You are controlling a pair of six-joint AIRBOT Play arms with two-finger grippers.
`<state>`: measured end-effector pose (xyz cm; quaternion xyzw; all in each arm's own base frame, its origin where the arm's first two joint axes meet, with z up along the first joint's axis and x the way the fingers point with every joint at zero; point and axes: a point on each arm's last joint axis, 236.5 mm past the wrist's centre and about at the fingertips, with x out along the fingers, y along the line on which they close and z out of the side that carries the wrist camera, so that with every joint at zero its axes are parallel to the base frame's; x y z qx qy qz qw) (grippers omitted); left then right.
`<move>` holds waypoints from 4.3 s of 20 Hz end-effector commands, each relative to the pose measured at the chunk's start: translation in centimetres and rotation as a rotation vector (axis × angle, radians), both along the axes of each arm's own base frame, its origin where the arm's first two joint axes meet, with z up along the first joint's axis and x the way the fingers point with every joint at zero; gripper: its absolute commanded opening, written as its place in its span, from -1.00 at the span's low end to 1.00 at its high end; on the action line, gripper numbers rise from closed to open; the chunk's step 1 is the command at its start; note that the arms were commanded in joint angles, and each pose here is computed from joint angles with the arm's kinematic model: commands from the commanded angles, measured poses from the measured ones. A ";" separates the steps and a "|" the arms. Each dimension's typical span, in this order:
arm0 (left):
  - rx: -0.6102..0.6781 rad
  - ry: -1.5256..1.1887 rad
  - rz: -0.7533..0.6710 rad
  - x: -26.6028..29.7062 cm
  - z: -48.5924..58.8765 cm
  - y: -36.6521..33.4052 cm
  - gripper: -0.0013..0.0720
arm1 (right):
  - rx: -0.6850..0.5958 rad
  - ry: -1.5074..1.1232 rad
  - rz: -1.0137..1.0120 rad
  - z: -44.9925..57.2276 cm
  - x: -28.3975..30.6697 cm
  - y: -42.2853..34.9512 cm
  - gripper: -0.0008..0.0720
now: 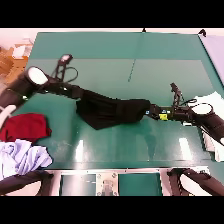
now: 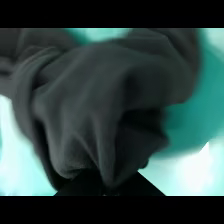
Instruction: Fold the shirts.
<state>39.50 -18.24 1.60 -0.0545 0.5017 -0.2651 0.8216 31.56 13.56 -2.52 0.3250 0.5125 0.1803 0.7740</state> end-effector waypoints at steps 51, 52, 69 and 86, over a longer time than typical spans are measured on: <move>-0.132 -1.168 -0.097 -14.7 52.1 2.5 -0.91 | -0.102 -1.343 -0.012 53.2 -12.0 -0.1 -0.92; -0.127 -1.142 -0.109 -14.8 51.5 2.4 -0.91 | -0.104 -1.329 0.008 52.7 -12.2 0.2 -0.92; 0.026 -0.397 0.008 17.4 7.6 -1.7 -0.91 | -0.180 -0.497 -0.225 10.2 16.1 -4.1 -0.92; 0.013 0.079 0.006 11.4 7.3 8.0 0.99 | 0.003 0.172 -0.151 -5.8 2.8 -12.2 -0.12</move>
